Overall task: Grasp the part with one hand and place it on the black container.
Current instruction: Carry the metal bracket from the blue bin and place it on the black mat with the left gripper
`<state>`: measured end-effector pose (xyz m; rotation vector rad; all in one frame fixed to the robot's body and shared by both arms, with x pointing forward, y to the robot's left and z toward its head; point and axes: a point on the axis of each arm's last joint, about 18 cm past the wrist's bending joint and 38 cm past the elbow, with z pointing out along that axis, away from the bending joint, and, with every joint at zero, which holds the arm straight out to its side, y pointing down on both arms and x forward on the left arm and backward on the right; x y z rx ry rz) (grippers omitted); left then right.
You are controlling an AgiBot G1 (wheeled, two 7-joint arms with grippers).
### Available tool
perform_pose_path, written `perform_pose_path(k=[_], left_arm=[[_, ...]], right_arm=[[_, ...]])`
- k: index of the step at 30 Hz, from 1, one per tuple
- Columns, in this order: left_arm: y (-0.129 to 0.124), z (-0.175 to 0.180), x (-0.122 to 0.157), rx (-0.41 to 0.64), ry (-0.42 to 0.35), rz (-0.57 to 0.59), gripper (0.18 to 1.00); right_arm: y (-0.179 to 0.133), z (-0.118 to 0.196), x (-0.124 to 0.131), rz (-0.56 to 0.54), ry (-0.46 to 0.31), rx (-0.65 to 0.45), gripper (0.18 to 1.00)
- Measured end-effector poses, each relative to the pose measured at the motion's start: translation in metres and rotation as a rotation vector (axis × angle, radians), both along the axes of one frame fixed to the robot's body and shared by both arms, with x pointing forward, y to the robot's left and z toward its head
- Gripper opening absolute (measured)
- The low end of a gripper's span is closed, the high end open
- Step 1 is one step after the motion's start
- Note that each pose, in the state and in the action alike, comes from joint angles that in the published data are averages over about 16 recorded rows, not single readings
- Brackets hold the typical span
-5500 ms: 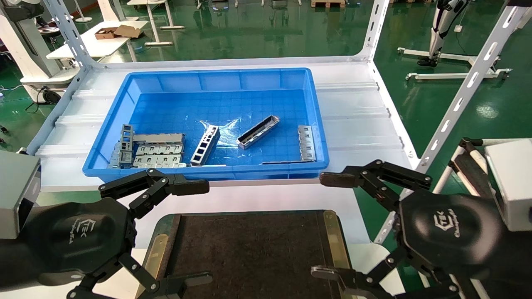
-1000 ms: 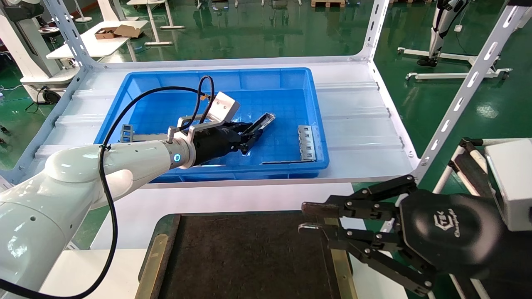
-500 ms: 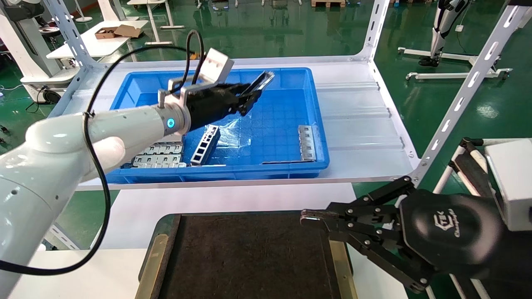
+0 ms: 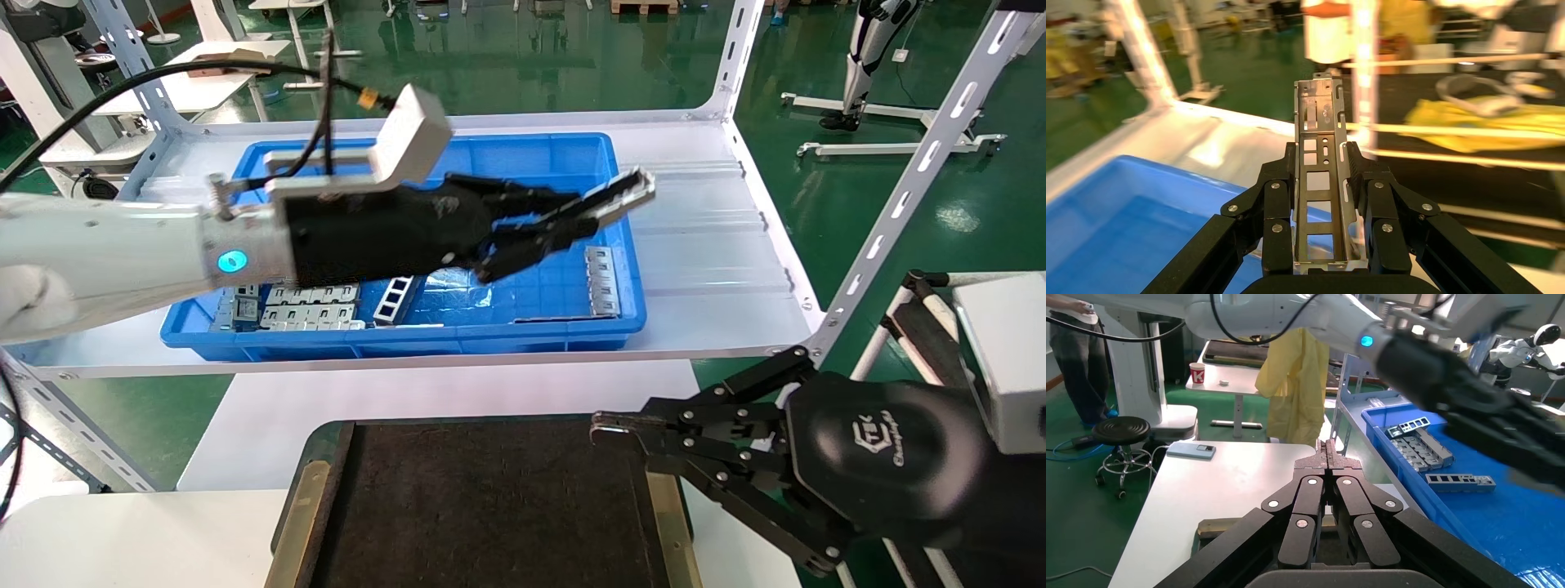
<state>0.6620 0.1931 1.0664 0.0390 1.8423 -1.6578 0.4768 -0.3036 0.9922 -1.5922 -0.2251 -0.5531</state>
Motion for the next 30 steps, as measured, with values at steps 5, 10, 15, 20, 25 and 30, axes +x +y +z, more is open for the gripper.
perform_pose_path(k=[5,10,15,20,25,30], left_arm=[[0.016,-0.016,-0.026,0.027,0.015,-0.057,0.353],[0.029,-0.038,-0.047,0.034,0.047,-0.061,0.353],[0.041,-0.066,-0.063,0.027,0.103,-0.026,0.353],[0.049,-0.103,-0.072,0.016,0.186,0.020,0.353],[0.053,-0.145,-0.075,0.001,0.290,0.071,0.353],[0.053,-0.189,-0.070,-0.036,0.402,0.134,0.352]], right_arm=[[0.000,0.000,0.000,0.000,0.000,0.000,0.191],[0.000,0.000,0.000,0.000,0.000,0.000,0.191],[0.000,0.000,0.000,0.000,0.000,0.000,0.191],[0.000,0.000,0.000,0.000,0.000,0.000,0.191],[0.000,0.000,0.000,0.000,0.000,0.000,0.191],[0.000,0.000,0.000,0.000,0.000,0.000,0.191]])
